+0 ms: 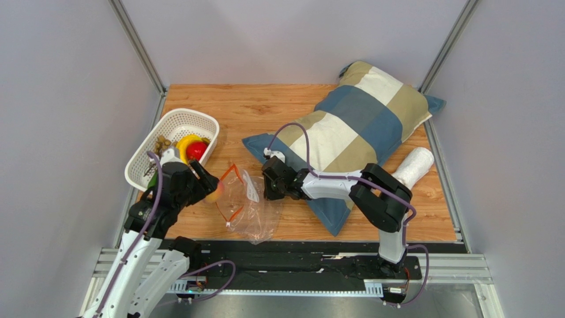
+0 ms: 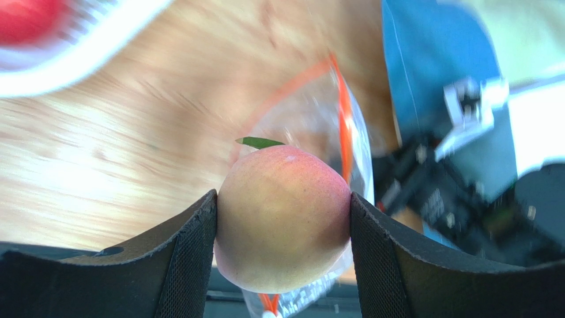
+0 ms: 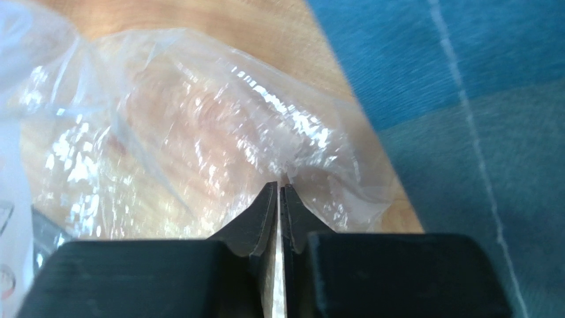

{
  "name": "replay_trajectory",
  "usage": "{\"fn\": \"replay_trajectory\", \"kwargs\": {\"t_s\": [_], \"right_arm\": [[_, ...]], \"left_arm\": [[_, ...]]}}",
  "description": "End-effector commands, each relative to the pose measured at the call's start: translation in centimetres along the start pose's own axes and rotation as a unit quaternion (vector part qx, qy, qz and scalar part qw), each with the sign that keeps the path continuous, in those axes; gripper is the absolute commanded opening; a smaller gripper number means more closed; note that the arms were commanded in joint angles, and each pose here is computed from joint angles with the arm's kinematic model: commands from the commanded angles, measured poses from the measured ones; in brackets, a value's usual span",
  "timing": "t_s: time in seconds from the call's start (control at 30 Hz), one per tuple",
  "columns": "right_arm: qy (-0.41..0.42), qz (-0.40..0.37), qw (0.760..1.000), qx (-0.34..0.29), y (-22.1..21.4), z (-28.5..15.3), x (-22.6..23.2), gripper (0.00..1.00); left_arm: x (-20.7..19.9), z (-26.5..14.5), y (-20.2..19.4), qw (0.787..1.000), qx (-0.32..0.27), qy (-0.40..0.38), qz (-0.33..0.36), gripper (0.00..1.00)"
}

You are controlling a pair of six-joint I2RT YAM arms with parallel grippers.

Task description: Open the zip-top bag and remove the fake food

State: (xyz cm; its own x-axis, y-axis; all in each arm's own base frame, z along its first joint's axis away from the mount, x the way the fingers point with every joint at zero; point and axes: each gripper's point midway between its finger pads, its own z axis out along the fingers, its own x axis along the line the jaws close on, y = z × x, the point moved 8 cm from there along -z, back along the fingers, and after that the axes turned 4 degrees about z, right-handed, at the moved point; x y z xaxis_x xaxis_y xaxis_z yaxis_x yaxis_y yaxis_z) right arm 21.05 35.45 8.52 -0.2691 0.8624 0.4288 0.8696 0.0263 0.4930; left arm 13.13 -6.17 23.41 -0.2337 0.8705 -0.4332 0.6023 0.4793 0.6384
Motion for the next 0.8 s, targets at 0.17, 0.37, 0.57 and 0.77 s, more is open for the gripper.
{"fn": "replay_trajectory", "kwargs": {"t_s": [0.17,0.37,0.57,0.77], "right_arm": [[0.071,-0.072,0.993,-0.059,4.3,-8.8,4.3,0.33],[0.082,-0.075,0.991,-0.077,3.9,-12.6,3.6,0.56],[0.086,-0.074,0.989,-0.095,2.8,-16.2,1.9,0.65],[0.073,-0.056,0.989,-0.12,1.8,-19.0,-0.2,0.77]], "left_arm": [[1.2,3.9,10.7,0.966,-0.133,0.21,-0.065,0.0],[3.9,11.1,16.9,0.961,-0.115,0.234,-0.087,0.0],[6.0,19.0,20.6,0.975,-0.044,0.215,-0.043,0.28],[5.9,18.8,23.0,0.976,-0.042,0.212,-0.031,0.99]]}}
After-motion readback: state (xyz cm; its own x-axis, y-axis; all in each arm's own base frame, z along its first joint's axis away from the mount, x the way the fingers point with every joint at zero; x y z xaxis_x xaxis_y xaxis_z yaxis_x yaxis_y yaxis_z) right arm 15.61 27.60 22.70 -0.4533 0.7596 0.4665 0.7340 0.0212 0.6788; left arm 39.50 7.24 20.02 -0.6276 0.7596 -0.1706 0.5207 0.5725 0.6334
